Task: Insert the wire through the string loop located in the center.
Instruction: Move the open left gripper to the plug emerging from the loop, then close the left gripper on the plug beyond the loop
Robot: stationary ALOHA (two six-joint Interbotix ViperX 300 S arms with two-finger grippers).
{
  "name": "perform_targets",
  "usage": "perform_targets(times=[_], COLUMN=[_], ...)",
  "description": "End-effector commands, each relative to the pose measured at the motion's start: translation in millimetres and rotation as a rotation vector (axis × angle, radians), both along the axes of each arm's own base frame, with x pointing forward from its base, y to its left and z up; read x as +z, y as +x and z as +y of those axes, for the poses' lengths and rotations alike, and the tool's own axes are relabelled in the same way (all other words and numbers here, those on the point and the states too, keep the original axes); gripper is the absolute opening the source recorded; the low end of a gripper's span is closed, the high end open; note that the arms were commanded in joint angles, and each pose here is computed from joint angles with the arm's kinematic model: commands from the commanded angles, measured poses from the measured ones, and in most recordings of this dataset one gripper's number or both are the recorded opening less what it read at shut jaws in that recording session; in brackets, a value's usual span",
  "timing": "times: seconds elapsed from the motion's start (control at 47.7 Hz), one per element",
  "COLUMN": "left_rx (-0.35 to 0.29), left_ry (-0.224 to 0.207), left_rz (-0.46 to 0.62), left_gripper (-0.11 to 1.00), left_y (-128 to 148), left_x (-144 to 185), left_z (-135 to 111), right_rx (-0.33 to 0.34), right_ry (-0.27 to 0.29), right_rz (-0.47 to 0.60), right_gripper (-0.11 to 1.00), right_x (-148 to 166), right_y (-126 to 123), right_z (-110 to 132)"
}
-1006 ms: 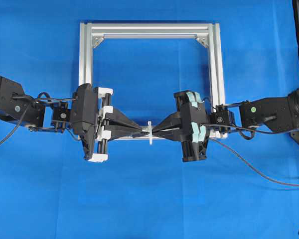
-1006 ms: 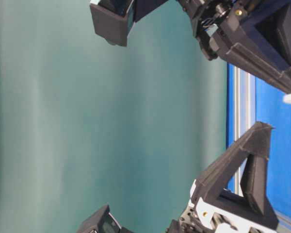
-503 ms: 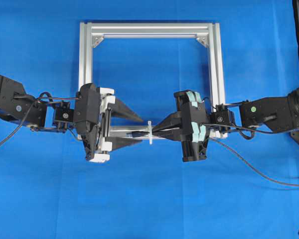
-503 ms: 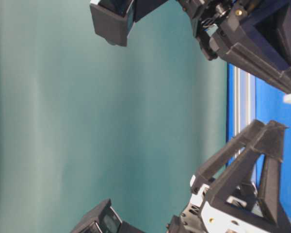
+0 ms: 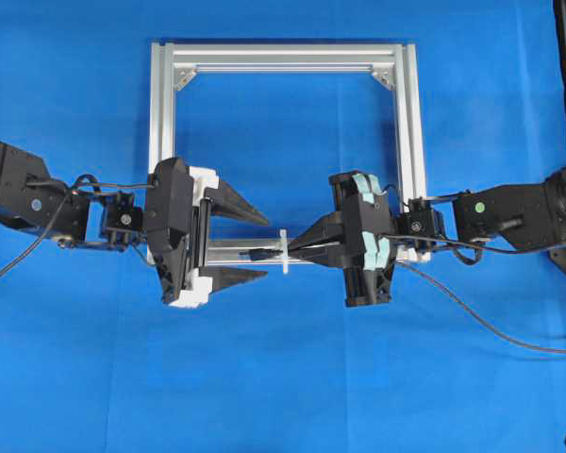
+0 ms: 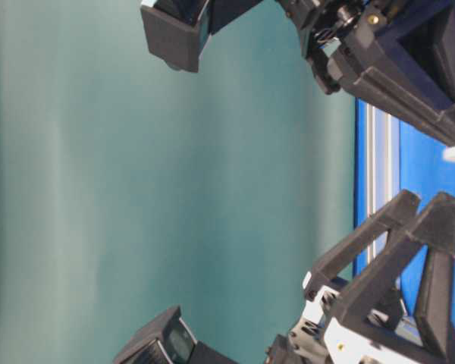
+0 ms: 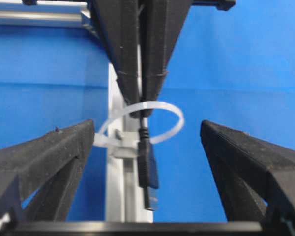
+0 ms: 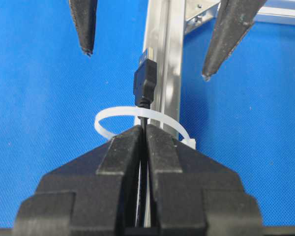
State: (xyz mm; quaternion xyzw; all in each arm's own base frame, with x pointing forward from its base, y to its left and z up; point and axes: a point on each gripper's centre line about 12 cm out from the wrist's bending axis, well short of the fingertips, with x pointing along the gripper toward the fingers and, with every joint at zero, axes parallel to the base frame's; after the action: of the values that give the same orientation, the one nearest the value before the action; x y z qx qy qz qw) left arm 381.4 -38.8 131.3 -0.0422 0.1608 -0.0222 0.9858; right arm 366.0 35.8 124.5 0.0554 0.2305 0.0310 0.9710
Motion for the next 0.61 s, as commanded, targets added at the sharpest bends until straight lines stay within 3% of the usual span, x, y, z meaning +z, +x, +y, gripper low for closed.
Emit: perform_targets(times=[0.0, 0.126, 0.293, 0.587], left_rx=[0.014, 0.019, 0.038, 0.04], left_ry=[-0.003, -0.009, -0.049, -0.058], left_rz=[-0.007, 0.031, 0.075, 0.069], left_gripper=[0.91, 0.91, 0.91, 0.91], left_y=[2.7, 3.2, 3.3, 4.0], left_x=[1.3, -13.6, -30.0, -29.5], left_z=[4.6, 5.1, 5.7, 5.6], right_rx=[0.002, 0.002, 0.001, 0.002], right_ry=[0.003, 0.003, 0.002, 0.001], right_rz=[-0.029, -0.029, -0.031, -0.026], right_gripper=[-0.02, -0.02, -0.02, -0.02], right_x=[7.6, 7.6, 7.7, 7.2], right_y=[3.1, 3.1, 3.2, 2.9], right_z=[0.9, 0.9, 0.3, 0.9])
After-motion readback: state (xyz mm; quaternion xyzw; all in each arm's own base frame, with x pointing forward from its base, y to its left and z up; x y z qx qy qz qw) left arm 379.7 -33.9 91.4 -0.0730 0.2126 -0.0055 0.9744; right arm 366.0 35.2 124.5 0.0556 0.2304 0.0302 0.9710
